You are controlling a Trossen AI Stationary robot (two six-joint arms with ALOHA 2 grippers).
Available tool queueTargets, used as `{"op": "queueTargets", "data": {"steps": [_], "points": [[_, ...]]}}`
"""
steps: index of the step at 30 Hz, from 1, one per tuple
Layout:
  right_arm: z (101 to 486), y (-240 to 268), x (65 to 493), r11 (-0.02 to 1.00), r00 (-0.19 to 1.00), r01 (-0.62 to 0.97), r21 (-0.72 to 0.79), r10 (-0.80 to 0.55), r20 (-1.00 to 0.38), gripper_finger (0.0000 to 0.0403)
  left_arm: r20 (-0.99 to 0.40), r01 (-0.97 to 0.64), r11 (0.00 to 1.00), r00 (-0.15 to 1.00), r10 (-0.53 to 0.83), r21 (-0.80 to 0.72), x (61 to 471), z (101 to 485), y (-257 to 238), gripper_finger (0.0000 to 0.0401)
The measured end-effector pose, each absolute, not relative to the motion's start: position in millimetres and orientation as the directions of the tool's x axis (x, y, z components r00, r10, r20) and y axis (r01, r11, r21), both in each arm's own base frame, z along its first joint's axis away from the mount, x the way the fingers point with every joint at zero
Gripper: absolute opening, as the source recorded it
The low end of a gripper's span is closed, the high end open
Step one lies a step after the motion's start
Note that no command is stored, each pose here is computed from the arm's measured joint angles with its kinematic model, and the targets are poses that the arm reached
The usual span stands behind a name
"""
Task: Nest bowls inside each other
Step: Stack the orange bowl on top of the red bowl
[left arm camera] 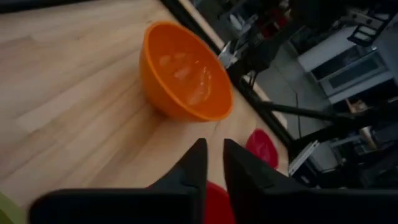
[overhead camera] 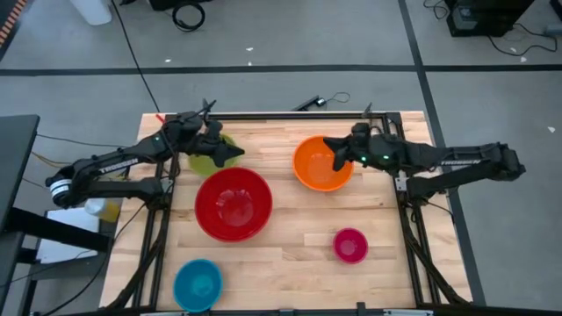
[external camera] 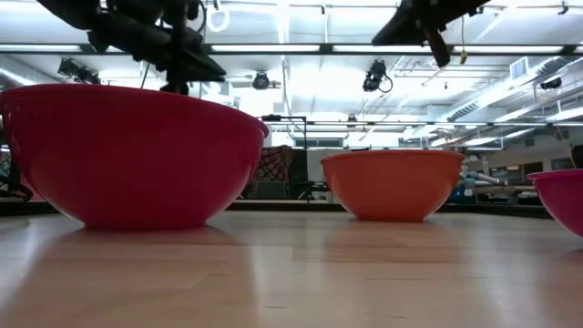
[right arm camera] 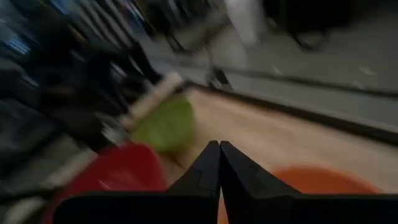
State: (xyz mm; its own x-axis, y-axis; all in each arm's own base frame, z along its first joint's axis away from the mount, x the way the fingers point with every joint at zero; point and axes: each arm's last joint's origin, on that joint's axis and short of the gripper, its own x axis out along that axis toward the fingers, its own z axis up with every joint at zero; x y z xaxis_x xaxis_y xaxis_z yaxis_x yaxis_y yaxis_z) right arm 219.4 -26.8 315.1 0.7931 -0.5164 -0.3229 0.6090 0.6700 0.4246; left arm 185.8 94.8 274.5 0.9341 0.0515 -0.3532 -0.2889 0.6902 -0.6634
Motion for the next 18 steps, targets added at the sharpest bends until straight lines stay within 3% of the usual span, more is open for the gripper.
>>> {"op": "queueTargets", "data": {"steps": [3,8,18], "points": [[310,-32,225,0.633,0.718,0.688,0.354,-0.523,-0.46,0.0017,-0.341,-0.282,0.693,0.938,0.056,-0.664,192,272,100,0.0109],[310,-47,228,0.582,0.64,0.751,0.31,-0.53,-0.556,0.0036,-0.254,-0.223,0.681,0.966,0.056,-0.698,201,276,106,0.0172],[297,-87,202,0.435,0.476,0.856,0.28,-0.449,-0.756,0.0119,-0.186,-0.232,0.646,0.973,0.14,-0.728,214,280,114,0.0185]]}}
